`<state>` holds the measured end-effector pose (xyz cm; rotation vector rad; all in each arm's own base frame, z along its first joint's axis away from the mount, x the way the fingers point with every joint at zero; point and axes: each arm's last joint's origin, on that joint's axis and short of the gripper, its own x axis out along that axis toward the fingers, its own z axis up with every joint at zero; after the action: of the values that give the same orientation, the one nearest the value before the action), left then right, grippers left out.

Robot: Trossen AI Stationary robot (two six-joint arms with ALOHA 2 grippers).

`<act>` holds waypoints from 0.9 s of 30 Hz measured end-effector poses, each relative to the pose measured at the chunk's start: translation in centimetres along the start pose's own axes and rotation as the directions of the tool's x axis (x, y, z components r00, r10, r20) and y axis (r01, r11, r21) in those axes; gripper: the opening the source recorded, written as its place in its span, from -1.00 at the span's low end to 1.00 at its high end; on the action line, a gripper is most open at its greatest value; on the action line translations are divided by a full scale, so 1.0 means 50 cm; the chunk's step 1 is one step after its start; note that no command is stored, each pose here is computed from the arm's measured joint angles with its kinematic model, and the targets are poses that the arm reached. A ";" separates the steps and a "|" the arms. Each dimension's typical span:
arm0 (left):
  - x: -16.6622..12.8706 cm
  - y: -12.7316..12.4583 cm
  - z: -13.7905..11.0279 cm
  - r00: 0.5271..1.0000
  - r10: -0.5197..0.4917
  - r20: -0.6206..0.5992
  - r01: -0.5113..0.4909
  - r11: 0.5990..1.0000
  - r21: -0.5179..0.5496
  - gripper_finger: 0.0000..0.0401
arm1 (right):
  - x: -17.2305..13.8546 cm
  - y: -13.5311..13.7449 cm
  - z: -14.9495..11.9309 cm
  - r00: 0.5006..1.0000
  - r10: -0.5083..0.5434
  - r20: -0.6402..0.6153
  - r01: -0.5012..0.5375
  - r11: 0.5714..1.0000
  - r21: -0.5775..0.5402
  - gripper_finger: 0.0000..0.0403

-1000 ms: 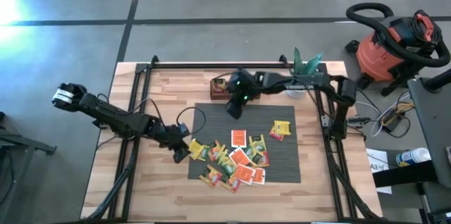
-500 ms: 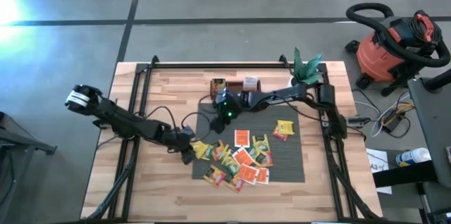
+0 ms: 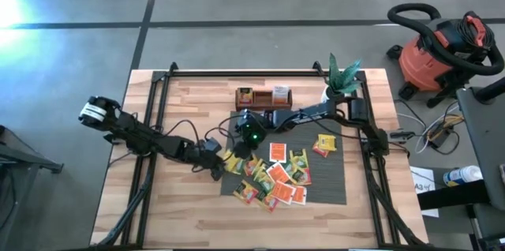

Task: Pick & Place Tea
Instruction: Put the yellow tea bag into the middle section of the wooden organizer

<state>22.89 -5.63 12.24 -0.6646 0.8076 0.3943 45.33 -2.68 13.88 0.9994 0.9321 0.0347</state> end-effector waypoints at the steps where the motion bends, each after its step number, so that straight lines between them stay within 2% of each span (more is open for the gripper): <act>1: 0.000 0.001 0.001 1.000 0.002 0.001 -0.002 1.000 -0.002 -0.31 | 0.001 0.001 -0.001 1.000 -0.002 0.000 0.002 1.000 -0.001 -0.33; 12: 0.001 0.000 0.002 1.000 -0.004 0.011 0.004 1.000 0.028 -0.31 | 0.003 -0.013 -0.001 0.981 -0.157 0.114 0.158 0.987 0.002 -0.34; 27: 0.004 0.006 0.008 0.995 -0.010 0.098 0.003 0.997 0.077 -0.31 | 0.010 -0.043 -0.016 0.976 -0.182 0.117 0.180 0.983 0.033 -0.36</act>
<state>23.05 -5.12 12.15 -0.5717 0.7235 0.3851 44.31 -3.11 11.82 0.9227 0.9114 -0.1873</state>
